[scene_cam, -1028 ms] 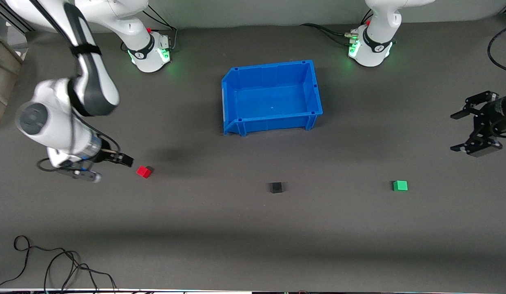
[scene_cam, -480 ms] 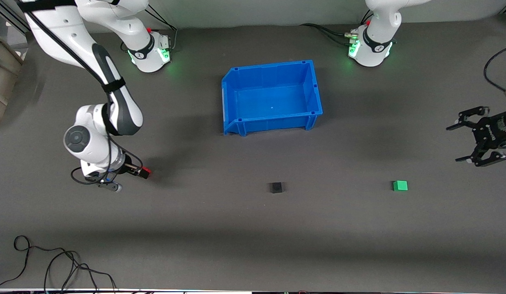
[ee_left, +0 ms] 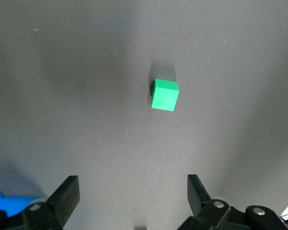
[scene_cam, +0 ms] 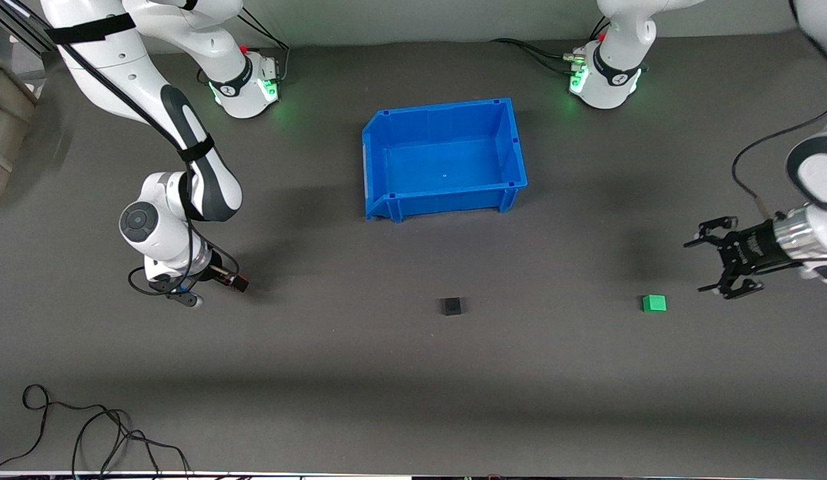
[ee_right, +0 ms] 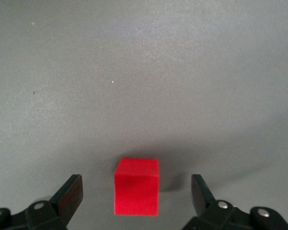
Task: Attach green and red cubes to black cube
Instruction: 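Close the right gripper on the red cube while the left gripper grasps green, then carry the red and green cubes toward the black cube with both grippers, then press the red and green cubes against the black cube with both grippers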
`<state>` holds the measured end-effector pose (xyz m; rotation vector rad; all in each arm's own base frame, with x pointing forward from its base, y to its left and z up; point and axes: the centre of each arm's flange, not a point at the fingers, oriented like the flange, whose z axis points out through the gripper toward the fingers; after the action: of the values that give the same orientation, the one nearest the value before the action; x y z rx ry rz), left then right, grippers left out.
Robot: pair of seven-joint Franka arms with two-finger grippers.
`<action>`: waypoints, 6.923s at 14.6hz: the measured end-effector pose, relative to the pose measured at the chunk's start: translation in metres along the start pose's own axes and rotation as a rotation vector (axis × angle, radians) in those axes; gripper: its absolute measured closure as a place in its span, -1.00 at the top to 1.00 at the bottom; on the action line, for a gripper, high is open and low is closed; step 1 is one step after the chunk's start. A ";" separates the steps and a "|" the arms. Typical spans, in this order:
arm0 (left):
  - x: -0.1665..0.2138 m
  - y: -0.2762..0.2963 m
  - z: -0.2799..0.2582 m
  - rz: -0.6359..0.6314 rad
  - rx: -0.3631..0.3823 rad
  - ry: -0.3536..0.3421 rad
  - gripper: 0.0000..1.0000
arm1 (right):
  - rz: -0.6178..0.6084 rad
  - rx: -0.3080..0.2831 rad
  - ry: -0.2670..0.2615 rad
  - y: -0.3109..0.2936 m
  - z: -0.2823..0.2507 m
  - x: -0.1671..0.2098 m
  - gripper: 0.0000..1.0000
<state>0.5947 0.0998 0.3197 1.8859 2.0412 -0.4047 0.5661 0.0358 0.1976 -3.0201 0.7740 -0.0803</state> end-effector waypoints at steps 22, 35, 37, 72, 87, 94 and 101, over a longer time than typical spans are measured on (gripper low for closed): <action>0.073 0.011 0.121 0.109 -0.080 -0.071 1.00 | 0.064 0.011 0.016 0.016 0.017 0.009 0.48; 0.070 0.022 0.120 0.121 -0.094 -0.073 -0.21 | 0.056 0.004 0.008 0.013 0.024 0.005 0.48; 0.058 0.034 0.108 0.132 -0.100 -0.099 -0.21 | 0.056 0.005 0.008 0.013 0.024 0.005 0.44; -0.328 -0.012 0.308 0.014 -0.085 -0.036 -0.21 | 0.551 0.191 -0.115 -0.167 -0.078 -0.005 -0.22; -0.354 -0.024 0.316 0.052 -0.073 -0.053 -0.21 | 1.177 0.114 -0.119 -0.364 -0.013 -0.117 -0.22; -0.352 -0.025 0.321 0.054 -0.067 -0.047 -0.21 | 1.243 0.083 -0.107 -0.383 0.027 -0.144 -0.22; -0.357 -0.028 0.322 0.068 -0.068 -0.046 0.31 | 1.278 0.114 -0.120 -0.413 0.027 -0.175 -0.22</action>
<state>0.6073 -0.3610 0.1804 1.8821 1.9313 -0.3541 0.6121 0.4824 0.1775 -1.8657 2.2990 0.0814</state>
